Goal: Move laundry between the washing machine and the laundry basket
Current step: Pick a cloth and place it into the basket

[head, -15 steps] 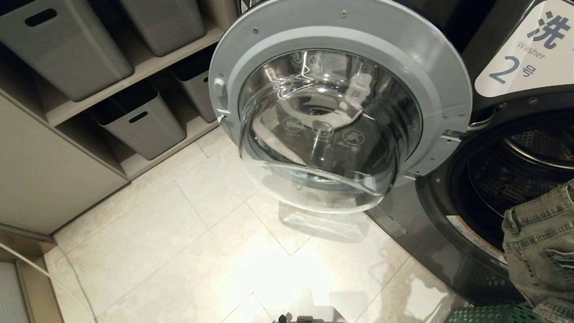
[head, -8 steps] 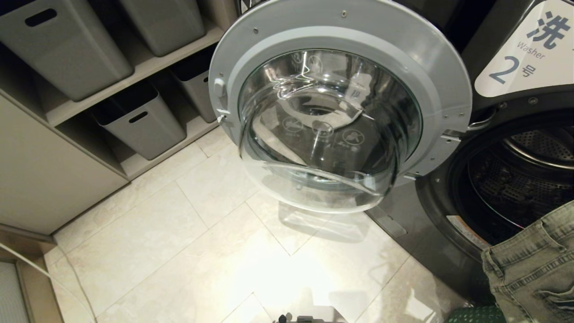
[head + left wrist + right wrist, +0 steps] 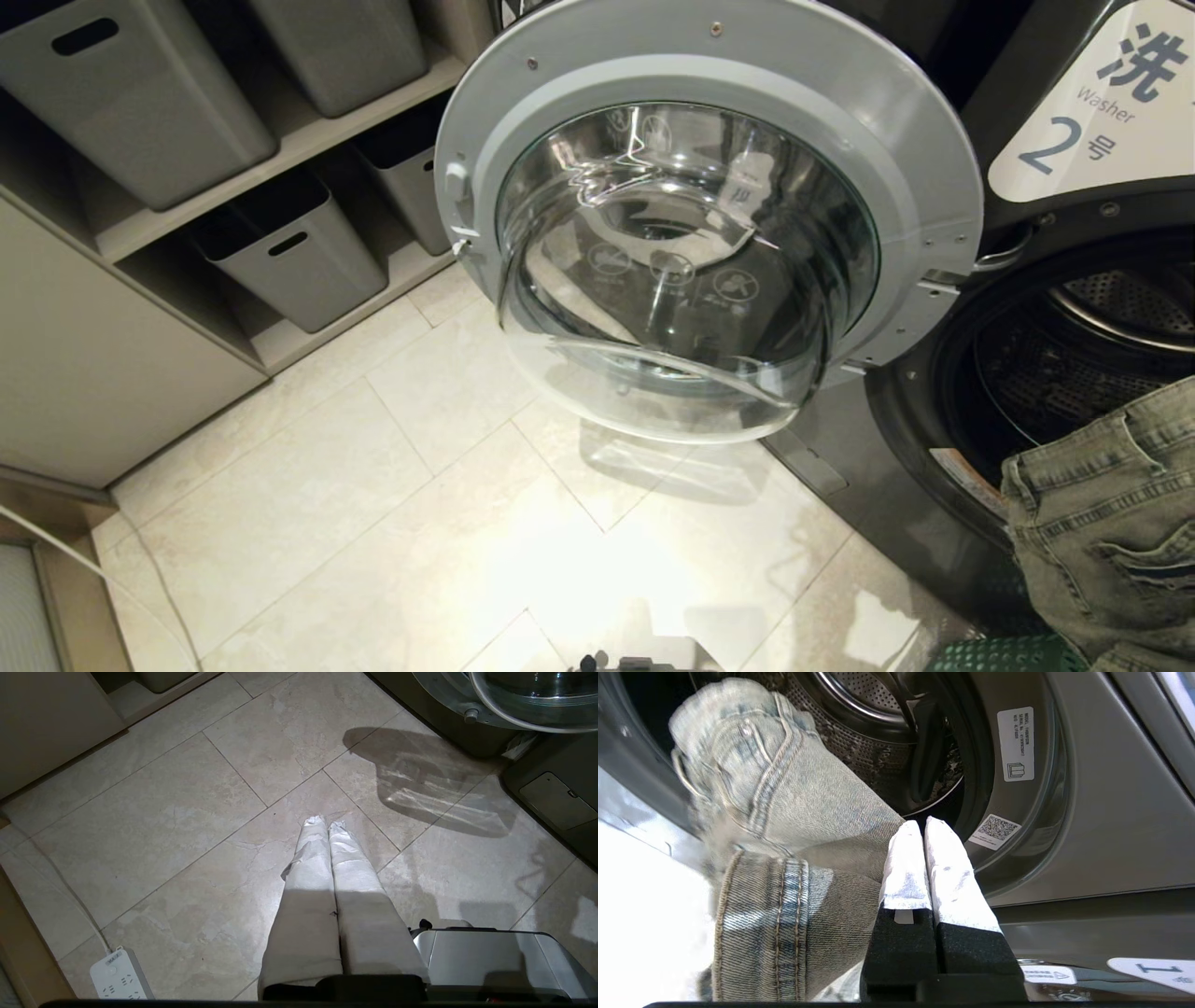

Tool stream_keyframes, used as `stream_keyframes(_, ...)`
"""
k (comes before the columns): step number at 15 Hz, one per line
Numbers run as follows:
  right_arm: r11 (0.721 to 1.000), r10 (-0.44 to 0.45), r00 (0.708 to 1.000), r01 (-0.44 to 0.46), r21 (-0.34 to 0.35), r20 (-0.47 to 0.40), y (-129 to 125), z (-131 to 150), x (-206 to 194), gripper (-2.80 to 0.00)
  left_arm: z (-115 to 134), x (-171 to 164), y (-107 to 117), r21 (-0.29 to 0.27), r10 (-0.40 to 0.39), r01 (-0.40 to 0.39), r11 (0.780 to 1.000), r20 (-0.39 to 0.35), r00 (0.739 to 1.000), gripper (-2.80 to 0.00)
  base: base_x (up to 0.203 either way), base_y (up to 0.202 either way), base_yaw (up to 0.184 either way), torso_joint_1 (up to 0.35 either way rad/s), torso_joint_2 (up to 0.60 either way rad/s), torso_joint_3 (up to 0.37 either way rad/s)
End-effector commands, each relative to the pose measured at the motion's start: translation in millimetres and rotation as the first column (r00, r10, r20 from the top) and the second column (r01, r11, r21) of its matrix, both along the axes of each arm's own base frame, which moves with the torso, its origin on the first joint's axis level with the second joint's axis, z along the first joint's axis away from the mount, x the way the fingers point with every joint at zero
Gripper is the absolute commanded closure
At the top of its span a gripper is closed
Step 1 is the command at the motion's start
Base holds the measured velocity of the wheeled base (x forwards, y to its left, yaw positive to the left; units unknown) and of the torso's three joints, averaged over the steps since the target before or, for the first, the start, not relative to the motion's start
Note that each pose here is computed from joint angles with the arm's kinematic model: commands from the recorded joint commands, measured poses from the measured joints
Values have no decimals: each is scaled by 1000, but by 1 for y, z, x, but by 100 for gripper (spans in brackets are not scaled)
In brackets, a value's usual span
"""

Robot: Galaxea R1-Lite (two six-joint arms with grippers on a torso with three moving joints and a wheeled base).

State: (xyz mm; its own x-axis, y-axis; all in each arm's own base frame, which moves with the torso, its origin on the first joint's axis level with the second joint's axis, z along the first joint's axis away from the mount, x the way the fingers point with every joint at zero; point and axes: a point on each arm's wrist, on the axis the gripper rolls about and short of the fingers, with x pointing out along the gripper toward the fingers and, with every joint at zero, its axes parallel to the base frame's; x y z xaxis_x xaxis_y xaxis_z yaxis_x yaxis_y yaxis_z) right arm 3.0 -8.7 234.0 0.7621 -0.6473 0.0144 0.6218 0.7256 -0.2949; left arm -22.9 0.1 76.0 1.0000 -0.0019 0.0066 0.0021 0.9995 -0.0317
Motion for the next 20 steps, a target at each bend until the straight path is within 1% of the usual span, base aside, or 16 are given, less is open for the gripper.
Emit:
stream_keyframes(1, 1000, -2, 1000, 2, -2, -5, 0, -3, -1, 0, 0, 0, 0, -1, 0, 0, 1000, 0, 1000, 0, 0, 0, 0, 0, 0, 0)
stream_keyframes(4, 1000, -2, 1000, 2, -2, -9, 0, -4, -1, 0, 0, 0, 0, -1, 0, 0, 1000, 0, 1000, 0, 2, 1, -29, 2, -1, 1)
stream_keyframes(12, 1000, -2, 1000, 2, -1, -16, 0, -6, 0, 0, 0, 0, 0, -1, 0, 0, 1000, 0, 1000, 0, 0, 7, -174, 1, 1, 3)
stream_keyframes(16, 1000, -2, 1000, 2, 4, -31, 0, -13, -1, 0, 0, 0, 0, -1, 0, 0, 1000, 0, 1000, 0, 0, 8, -174, 0, 2, 3)
stream_keyframes(18, 1000, -2, 999, 1, -9, -49, 1, -18, -2, 0, 0, 0, 0, -1, 0, 0, 1000, 0, 1000, 0, 0, 5, -132, 4, 0, 4)
stream_keyframes(20, 1000, 0, 998, 0, -11, -56, 1, -22, -3, 0, 0, 0, 0, -1, 0, 0, 1000, 0, 1000, 0, -1, 1, -33, 2, 4, 0)
